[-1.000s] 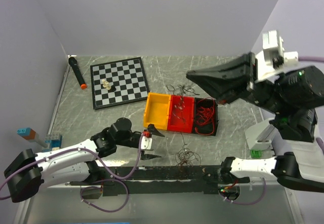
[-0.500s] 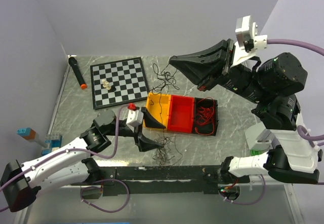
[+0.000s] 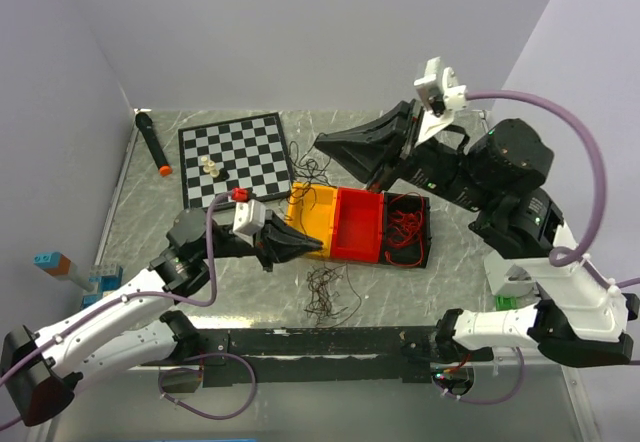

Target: Untangle the cables

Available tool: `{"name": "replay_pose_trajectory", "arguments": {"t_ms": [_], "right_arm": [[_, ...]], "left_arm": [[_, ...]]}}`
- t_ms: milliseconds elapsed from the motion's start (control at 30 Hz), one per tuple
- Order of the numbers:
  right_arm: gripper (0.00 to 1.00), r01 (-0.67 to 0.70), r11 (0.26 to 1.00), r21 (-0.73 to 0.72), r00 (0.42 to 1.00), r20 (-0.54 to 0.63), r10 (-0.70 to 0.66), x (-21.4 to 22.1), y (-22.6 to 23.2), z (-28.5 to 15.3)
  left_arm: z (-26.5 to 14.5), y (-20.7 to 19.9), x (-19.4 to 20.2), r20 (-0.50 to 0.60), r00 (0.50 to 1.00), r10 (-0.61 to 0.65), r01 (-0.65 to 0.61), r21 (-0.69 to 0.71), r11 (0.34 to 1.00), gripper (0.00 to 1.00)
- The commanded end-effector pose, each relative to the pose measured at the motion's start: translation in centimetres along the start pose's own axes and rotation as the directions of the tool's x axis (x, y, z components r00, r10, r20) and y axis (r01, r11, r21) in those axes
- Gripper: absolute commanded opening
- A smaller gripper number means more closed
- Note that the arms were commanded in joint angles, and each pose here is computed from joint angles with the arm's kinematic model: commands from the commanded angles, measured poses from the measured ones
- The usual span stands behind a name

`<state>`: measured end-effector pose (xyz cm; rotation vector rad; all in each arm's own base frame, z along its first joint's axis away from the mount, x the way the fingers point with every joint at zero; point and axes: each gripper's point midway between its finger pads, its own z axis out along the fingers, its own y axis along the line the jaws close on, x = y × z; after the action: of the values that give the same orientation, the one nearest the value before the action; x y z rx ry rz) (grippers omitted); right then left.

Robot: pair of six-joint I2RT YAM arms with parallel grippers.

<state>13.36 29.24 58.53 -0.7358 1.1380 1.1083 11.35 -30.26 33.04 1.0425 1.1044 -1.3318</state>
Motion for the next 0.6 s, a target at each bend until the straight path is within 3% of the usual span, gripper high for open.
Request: {"name": "replay_pose_trajectory", "arguments": {"t_ms": [0,333,567], "right_arm": [[0.0,-0.011,0.999,0.038,0.998,0.06,0.008,-1.0,-0.2,-1.5],[0.0,-0.076,0.981,0.18,0.989,-0.11,0.097,9.4,-2.8,-4.5],[0.0,-0.069,0.959,0.275,0.988,-0.115,0.104,11.6,-4.2,-7.0]], "left_arm": [[-0.8,1.6,-3.8,0.075,0.989,0.127,-0.12,-0.091,0.989,0.01],[-2.8,3.3,-9.3,0.102,0.962,0.253,-0.226,-0.226,0.948,0.01],[-3.4,1.1,-13.2,0.08,0.938,0.338,-0.322,-0.171,0.931,0.01]]}}
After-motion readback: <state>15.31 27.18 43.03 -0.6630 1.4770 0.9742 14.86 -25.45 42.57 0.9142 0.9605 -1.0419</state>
